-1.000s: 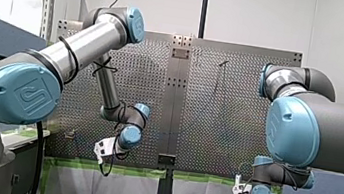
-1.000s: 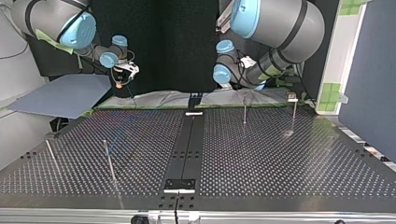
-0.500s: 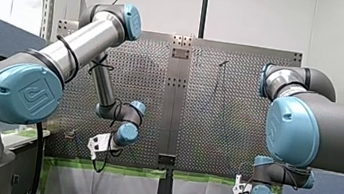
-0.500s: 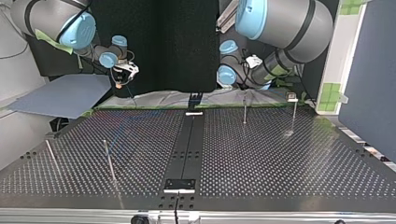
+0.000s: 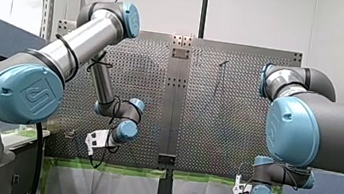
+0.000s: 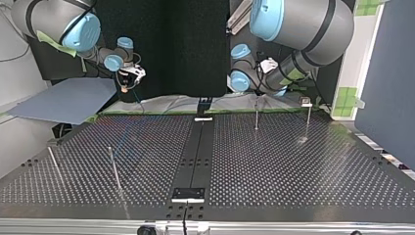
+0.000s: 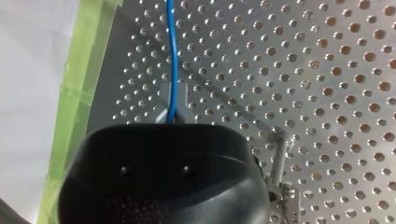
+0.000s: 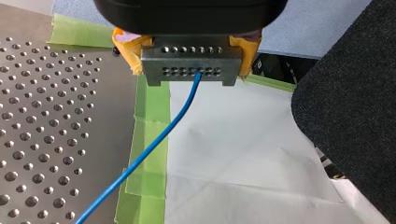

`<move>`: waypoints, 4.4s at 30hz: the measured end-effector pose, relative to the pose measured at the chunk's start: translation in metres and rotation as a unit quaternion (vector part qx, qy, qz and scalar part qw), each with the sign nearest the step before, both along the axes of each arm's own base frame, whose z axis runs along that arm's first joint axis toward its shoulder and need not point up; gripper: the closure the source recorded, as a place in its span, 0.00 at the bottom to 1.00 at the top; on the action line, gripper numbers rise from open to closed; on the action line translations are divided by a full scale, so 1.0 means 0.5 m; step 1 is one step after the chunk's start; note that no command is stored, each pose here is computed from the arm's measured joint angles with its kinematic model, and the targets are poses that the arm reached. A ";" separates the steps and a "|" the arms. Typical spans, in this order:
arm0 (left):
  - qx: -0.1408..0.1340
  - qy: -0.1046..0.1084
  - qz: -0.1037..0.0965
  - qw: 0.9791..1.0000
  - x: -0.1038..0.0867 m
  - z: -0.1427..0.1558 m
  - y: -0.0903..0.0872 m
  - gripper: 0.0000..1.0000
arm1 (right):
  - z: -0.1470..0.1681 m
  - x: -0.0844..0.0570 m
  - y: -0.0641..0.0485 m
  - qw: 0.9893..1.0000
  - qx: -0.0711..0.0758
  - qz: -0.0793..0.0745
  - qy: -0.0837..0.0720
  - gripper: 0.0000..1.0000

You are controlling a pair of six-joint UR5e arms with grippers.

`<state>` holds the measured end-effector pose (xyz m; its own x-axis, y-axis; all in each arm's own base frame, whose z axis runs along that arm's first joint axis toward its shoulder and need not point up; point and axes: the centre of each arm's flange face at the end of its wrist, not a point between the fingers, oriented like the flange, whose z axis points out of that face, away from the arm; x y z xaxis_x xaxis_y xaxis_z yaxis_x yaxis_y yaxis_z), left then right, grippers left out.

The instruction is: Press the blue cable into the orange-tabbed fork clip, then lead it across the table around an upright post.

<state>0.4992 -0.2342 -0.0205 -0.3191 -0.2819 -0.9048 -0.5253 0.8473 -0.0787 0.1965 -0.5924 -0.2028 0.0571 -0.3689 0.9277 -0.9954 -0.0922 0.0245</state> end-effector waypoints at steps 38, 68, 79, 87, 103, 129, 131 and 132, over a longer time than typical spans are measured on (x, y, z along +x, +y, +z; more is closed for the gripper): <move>-0.002 -0.008 -0.054 0.998 0.006 0.012 0.050 0.91 | 0.000 0.000 0.000 1.000 0.000 0.000 0.001 1.00; -0.001 -0.012 -0.051 0.999 0.024 0.083 0.073 0.91 | 0.001 0.000 0.000 1.000 0.000 0.001 0.002 1.00; -0.012 -0.005 -0.050 0.999 -0.003 0.059 0.097 0.91 | 0.000 0.000 0.001 1.000 0.001 0.001 0.003 1.00; -0.019 0.008 -0.081 0.996 -0.019 0.051 0.076 0.91 | 0.001 0.002 0.001 1.000 0.002 0.003 0.004 1.00; -0.022 0.017 -0.089 0.996 -0.049 0.042 0.073 0.91 | 0.000 0.003 0.002 1.000 0.003 0.004 0.007 1.00; -0.023 0.005 -0.086 0.996 -0.036 0.088 0.083 0.88 | 0.000 0.002 0.002 1.000 0.004 0.004 0.008 1.00; -0.021 0.010 -0.085 0.996 -0.037 0.088 0.087 0.78 | 0.000 0.002 0.002 1.000 0.003 0.004 0.008 1.00; -0.019 0.012 -0.085 0.996 -0.037 0.087 0.089 0.78 | 0.000 0.002 0.002 1.000 0.004 0.004 0.008 1.00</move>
